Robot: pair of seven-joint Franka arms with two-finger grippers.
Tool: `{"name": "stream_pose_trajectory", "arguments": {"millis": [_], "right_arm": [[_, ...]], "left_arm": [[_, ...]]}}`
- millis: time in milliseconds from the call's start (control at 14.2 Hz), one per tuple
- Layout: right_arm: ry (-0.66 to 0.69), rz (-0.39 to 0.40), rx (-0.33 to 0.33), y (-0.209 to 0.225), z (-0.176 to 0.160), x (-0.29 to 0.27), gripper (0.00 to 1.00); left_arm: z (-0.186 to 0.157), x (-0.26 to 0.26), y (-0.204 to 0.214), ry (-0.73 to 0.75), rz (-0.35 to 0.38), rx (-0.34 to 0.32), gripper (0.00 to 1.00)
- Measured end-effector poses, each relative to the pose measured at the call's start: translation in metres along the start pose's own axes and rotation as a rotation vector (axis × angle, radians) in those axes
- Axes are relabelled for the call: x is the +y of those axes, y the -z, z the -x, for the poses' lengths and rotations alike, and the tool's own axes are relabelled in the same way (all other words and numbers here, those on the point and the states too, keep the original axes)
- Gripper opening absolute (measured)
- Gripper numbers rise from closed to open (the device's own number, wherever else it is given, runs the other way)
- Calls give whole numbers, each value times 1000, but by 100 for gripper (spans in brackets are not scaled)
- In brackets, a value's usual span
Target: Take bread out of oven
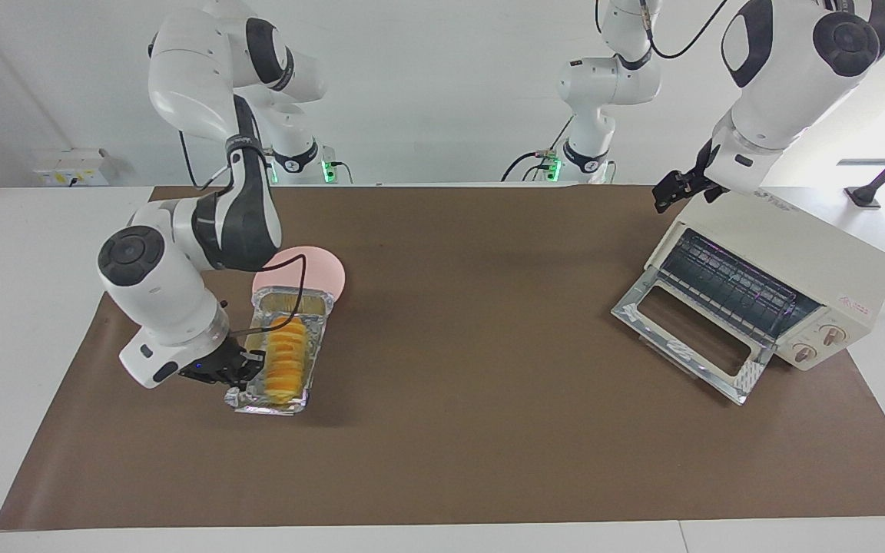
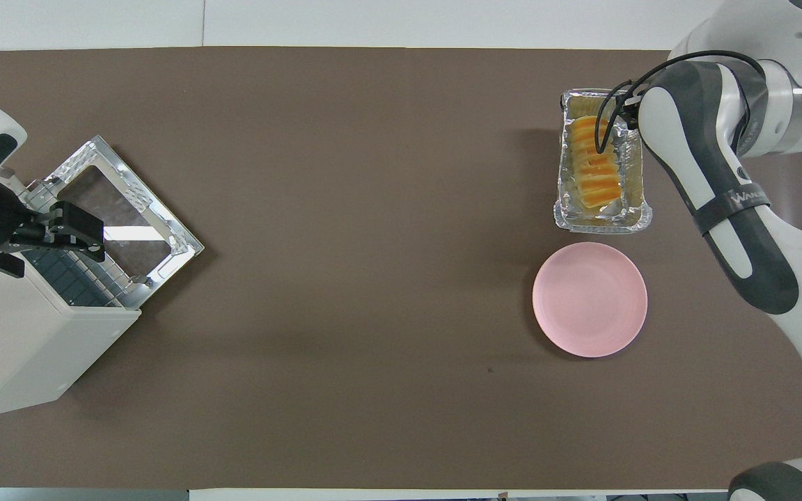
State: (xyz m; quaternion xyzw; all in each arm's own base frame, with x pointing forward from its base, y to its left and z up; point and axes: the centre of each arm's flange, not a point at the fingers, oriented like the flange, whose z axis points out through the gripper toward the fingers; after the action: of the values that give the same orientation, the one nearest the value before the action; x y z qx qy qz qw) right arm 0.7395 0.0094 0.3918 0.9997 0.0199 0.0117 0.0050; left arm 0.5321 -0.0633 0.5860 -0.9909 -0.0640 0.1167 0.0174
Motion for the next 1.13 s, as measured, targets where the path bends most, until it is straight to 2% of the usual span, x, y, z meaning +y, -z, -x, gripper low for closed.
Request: {"name": "stream_pose_trajectory", "arguments": {"millis": [565,918,1059,1130], "right_arm": [[-19,8,21,-43,-11,19,4],[-18,10,69,-43,-17,20,4],[-19,11,72,-43,-17,21,7],[-21,12,72,-43,-17,22,15]], "left_arm": [[0,0,0,0,0,0,100],[0,0,0,0,0,0,100],[0,0,0,0,0,0,100],[0,0,0,0,0,0,100]]}}
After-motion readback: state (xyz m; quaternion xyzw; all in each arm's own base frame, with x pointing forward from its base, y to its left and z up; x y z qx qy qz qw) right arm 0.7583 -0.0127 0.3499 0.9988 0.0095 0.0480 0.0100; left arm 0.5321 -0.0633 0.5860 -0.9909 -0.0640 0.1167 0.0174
